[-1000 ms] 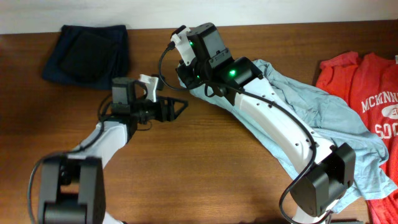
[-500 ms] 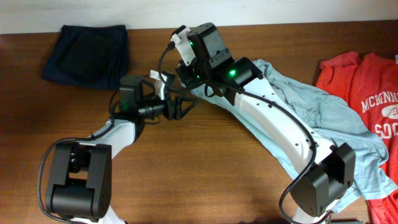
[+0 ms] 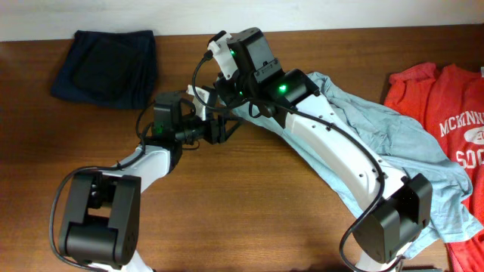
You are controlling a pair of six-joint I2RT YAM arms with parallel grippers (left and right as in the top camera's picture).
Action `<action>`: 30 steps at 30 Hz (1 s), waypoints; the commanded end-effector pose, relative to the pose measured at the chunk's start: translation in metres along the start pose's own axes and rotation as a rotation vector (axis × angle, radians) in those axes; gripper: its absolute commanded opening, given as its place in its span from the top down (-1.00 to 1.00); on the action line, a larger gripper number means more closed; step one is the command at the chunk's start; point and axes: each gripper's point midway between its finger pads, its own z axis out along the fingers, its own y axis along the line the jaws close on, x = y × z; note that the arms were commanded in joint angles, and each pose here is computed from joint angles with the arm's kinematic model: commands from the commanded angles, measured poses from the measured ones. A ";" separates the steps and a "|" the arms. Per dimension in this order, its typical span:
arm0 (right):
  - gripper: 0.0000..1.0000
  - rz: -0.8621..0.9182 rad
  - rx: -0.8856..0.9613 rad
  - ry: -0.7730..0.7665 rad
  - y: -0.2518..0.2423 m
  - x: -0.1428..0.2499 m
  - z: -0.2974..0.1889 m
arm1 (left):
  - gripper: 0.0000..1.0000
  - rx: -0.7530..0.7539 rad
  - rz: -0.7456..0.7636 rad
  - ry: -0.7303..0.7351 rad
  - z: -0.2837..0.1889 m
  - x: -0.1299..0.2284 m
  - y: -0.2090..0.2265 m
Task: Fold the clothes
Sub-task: 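Reach the left gripper to the shirt edge near the right gripper and grasp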
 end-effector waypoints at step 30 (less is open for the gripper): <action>0.92 0.007 -0.013 -0.060 0.003 -0.019 -0.011 | 0.99 0.254 -0.104 -0.018 0.003 -0.010 -0.034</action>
